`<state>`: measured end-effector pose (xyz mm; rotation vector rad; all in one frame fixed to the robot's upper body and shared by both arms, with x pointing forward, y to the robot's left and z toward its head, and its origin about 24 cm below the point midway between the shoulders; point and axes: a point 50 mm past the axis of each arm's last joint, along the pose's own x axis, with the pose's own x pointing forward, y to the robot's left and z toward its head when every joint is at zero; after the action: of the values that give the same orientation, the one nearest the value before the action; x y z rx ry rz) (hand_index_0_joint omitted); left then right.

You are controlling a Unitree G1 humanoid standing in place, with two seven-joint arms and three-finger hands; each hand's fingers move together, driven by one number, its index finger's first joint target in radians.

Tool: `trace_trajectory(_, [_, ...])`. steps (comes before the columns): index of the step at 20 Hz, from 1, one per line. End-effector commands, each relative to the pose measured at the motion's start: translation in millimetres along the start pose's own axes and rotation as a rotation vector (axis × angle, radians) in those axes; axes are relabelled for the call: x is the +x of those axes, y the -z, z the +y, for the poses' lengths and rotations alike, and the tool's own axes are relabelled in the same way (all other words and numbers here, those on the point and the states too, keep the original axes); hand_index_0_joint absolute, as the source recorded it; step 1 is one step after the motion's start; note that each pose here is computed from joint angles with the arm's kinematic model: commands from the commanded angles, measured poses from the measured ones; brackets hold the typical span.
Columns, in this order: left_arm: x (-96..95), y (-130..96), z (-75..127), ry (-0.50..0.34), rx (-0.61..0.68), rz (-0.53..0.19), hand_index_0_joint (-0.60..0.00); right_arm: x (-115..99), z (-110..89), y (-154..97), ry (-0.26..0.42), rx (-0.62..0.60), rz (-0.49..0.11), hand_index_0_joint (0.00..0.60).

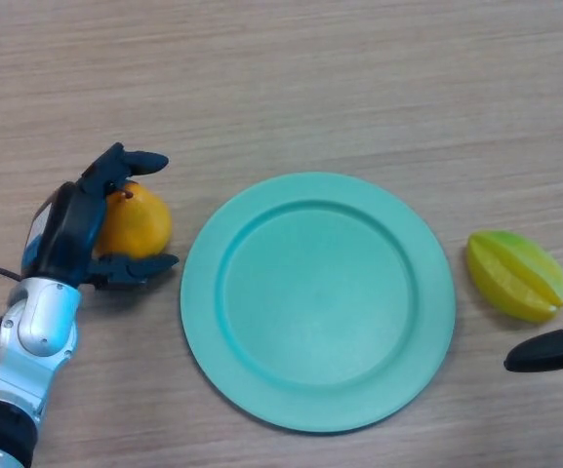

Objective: Pick up the yellow pear and place it on the plate

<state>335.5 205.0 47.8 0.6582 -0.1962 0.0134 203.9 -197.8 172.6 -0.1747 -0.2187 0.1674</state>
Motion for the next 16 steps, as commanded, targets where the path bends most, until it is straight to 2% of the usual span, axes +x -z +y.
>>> trace_trajectory(1, [13.5, -27, 39, -0.174, 0.005, -0.18, 0.0, -5, -8.6, -26, 0.043, -0.077, -0.16, 0.0])
trace_trajectory(11, [-2.5, -73, 72, -0.235, -0.047, -0.325, 0.0, -4, -4.4, -25, 0.027, -0.054, -0.148, 0.0])
trace_trajectory(14, [-6.3, -72, 77, -0.246, -0.074, -0.319, 0.0, -4, -4.2, -24, 0.025, -0.049, -0.144, 0.0])
trace_trajectory(15, [-8.5, -68, 77, -0.25, -0.097, -0.291, 0.0, -4, -4.4, -24, 0.024, -0.049, -0.146, 0.0])
trace_trajectory(16, [-8.8, -67, 77, -0.251, -0.104, -0.281, -0.05, -4, -4.4, -24, 0.023, -0.049, -0.146, 0.0])
